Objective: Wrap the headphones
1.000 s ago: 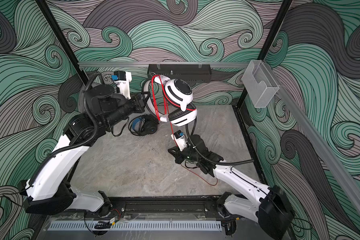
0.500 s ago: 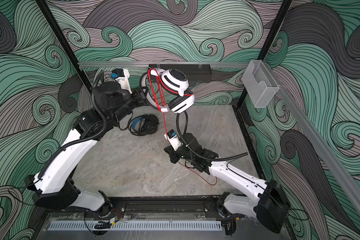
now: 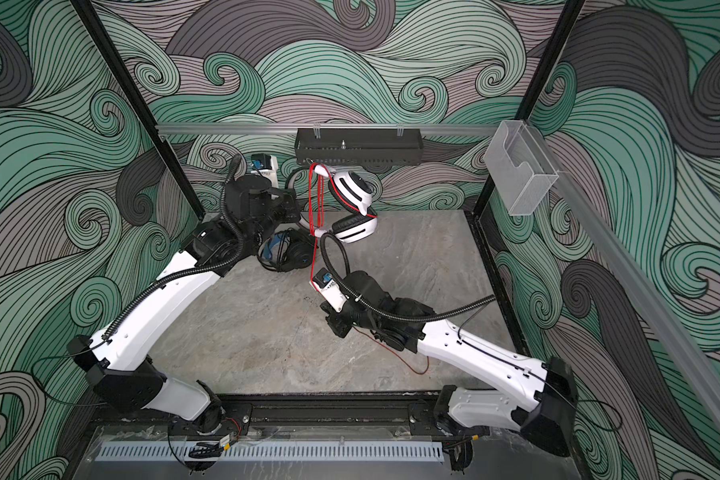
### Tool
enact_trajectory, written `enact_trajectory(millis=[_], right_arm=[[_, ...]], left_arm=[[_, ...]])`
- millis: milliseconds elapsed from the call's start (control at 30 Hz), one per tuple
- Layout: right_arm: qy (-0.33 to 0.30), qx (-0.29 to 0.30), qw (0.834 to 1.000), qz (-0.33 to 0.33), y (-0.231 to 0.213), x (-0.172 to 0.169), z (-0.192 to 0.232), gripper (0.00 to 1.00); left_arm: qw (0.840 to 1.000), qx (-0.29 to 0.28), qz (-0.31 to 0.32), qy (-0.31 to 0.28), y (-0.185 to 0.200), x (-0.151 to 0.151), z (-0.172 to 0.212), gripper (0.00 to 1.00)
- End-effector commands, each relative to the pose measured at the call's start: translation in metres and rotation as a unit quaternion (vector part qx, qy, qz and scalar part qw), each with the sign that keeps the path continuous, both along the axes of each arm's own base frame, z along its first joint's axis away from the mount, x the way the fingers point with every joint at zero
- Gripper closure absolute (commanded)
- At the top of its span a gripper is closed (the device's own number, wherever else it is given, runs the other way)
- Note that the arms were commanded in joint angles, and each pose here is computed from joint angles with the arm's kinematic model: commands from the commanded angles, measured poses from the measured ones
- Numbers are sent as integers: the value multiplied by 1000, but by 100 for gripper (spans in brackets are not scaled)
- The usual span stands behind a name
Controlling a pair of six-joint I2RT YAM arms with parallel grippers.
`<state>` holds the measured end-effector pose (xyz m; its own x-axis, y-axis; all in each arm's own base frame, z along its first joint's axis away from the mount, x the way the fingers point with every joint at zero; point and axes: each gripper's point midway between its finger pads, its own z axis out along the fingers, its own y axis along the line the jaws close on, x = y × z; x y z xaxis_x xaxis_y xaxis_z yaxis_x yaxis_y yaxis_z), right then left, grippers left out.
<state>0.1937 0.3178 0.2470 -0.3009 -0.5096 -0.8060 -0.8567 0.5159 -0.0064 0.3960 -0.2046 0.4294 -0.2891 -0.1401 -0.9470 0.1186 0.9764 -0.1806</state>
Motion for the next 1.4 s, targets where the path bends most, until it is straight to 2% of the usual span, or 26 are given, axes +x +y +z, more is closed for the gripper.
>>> enact_trajectory(millis=[0,100,200,433,633,800,867,1033,1100,1233,1367], right_arm=[[-43,-71,995,54,-6,-19,6,100],[-77,-111,990,48,-13,-15,19,100],[-114,-144,982,46,-18,-11,34,100],[-242,-263,934,34,-23,8,70,100],[-302,-281,911,11,-23,24,109,100],[-347,-303,887,8,-26,34,133,100],[-357,-308,882,2,-30,39,140,98],[-362,-306,880,-18,-46,54,153,96],[-366,-299,881,-12,-47,53,159,97],[-370,-266,890,8,-35,42,170,100],[-377,-239,894,28,-12,23,179,100]], left_arm=[[991,10,93,-100,43,7,47,100],[990,58,98,-87,47,5,27,100],[987,91,97,-89,55,-6,23,100],[977,188,67,-72,47,-17,2,100],[974,219,-6,-49,28,-31,-21,100],[969,223,-108,-22,4,-52,-50,100],[961,227,-155,-11,-7,-66,-62,100],[939,233,-253,9,-27,-99,-79,100],[932,244,-267,23,-29,-107,-87,100],[935,247,-251,41,-24,-107,-94,100],[945,250,-203,65,-16,-95,-100,100]])
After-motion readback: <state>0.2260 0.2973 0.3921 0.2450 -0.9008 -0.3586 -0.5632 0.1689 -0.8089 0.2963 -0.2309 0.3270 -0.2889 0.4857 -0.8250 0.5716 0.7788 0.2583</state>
